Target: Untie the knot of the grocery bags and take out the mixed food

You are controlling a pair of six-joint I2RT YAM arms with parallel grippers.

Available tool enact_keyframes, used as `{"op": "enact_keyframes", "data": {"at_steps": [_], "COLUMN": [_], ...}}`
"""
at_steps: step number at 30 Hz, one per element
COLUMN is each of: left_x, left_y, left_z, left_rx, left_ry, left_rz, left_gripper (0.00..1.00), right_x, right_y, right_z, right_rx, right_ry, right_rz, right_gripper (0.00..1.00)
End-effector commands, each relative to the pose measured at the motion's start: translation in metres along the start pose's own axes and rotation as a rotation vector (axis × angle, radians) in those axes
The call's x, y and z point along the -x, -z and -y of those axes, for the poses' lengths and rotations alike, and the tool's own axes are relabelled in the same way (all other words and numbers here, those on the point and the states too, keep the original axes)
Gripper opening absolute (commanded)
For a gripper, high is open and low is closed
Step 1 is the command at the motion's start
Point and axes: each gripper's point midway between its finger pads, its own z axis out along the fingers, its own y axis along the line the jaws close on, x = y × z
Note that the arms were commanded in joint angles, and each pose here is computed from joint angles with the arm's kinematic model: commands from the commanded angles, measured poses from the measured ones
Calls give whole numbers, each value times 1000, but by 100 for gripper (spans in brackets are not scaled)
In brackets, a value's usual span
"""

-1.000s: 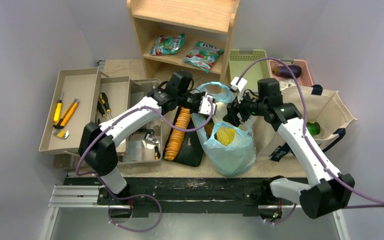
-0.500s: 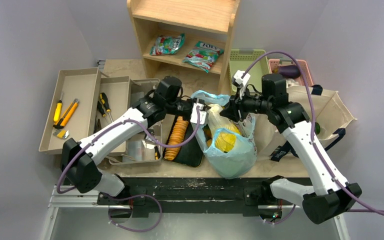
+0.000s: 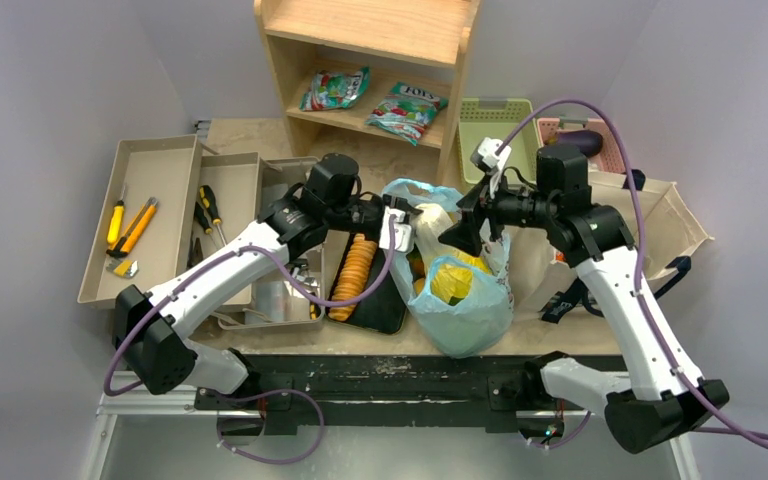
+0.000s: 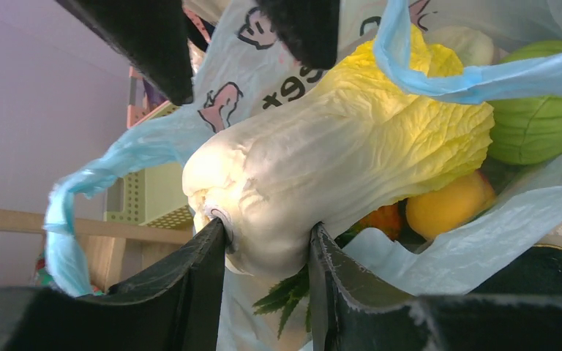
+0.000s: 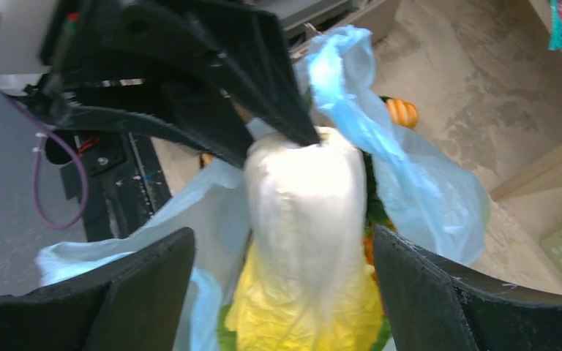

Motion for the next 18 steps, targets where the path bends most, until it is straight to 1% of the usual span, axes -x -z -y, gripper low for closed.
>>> {"op": "enact_keyframes", "data": {"at_steps": [1,3,6,12,14,15,18], "left_x": [41,47,62,97,107,112,120], "left_y": [7,10,16,28,32,34,38], "left_z": [-36,-39,-40,-47,-50,-50,-49], "left_rx": [94,99,98,128,136,136,132], "left_ry": [-78,-84,-97,-150,-162,-167,-165], "left_rz": [97,108,132,183,198,207,221], "left_gripper": [0,0,0,0,0,0,0], "right_x": [-5,-10,-6,-8,-7,-5,-3], "right_y": [3,-4,-12,-23,-22,-21,-16], "right_z": [-23,-17,-3,2,7,11,9], "right_rx": [88,57,-5,-19,-54,-81,-92], "right_ry": [19,19,15,15,12,13,17], "right_rz": [-6,-8,26,26,28,29,42], "right_gripper": [90,90,89,88,90,92,97]}}
